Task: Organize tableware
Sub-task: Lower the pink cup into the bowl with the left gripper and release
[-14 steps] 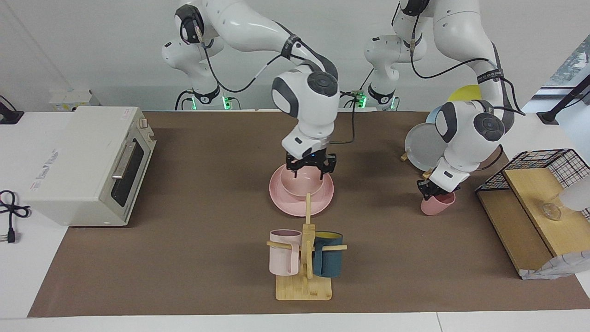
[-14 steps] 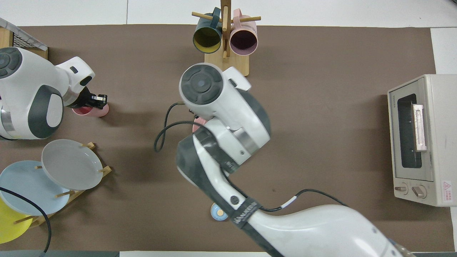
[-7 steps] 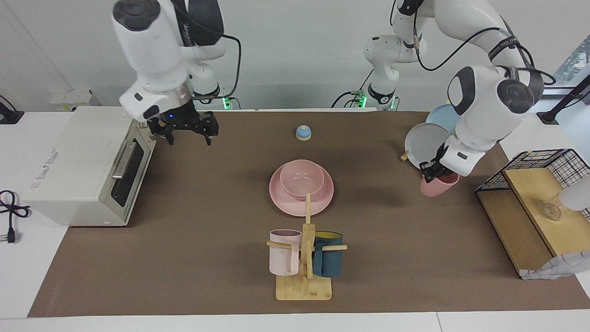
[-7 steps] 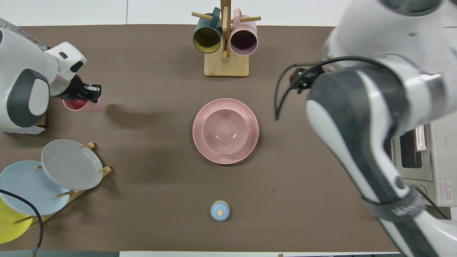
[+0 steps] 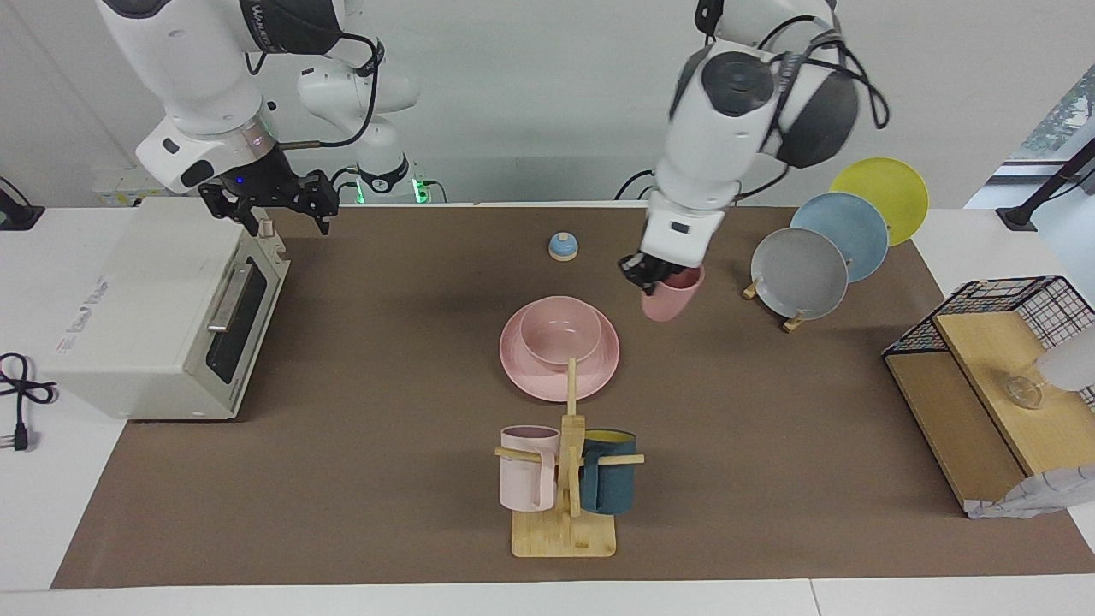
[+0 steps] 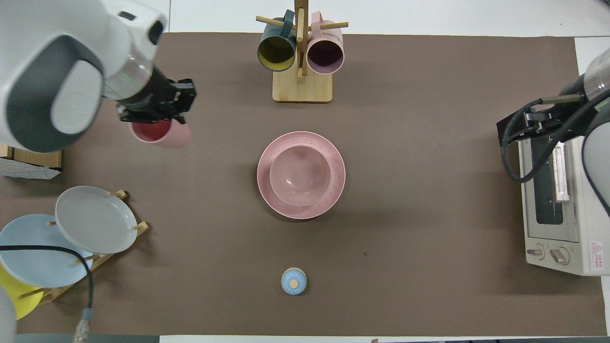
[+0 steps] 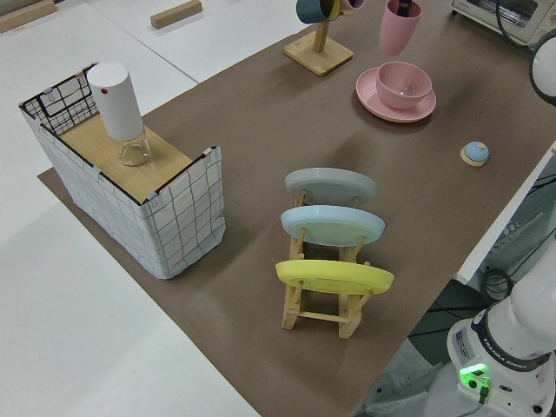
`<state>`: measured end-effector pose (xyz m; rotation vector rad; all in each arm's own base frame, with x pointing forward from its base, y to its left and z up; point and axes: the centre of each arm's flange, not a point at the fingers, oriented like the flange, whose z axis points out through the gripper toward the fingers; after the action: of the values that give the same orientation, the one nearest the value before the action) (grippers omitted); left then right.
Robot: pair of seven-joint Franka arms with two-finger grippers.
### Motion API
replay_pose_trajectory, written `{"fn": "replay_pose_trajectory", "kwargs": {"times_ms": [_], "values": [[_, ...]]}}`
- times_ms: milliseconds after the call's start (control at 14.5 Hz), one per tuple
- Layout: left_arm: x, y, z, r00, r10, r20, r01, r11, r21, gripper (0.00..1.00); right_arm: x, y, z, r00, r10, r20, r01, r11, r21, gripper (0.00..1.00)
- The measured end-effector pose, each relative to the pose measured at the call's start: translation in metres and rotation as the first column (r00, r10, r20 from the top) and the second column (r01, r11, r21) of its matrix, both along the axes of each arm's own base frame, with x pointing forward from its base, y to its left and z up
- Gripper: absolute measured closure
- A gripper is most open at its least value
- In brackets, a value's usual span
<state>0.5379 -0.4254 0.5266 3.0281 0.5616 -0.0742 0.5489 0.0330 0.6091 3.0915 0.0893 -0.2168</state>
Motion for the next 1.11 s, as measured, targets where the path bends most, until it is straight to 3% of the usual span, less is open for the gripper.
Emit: {"fn": "replay_pose_trajectory", "kwargs": {"times_ms": [138,346,1106], "values": [[-0.009,-0.021,-0.037,1.000,0.005,-0.015,-0.005,1.000,0.011,0.96,-0.003,-0.006,-0.010,0.999,0.030,0.019,-0.030,1.000,0.006,0.00],[-0.017,-0.035,-0.080,0.999,0.012,-0.043,-0.011,0.999,0.033,0.96,-0.003,-0.011,-0.020,0.999,0.037,0.006,-0.037,0.999,0.003,0.00],[-0.014,-0.042,-0.144,0.999,0.034,-0.022,-0.034,0.999,0.041,0.96,-0.004,-0.022,-0.022,1.000,0.018,-0.002,-0.018,1.000,0.004,0.00]]}}
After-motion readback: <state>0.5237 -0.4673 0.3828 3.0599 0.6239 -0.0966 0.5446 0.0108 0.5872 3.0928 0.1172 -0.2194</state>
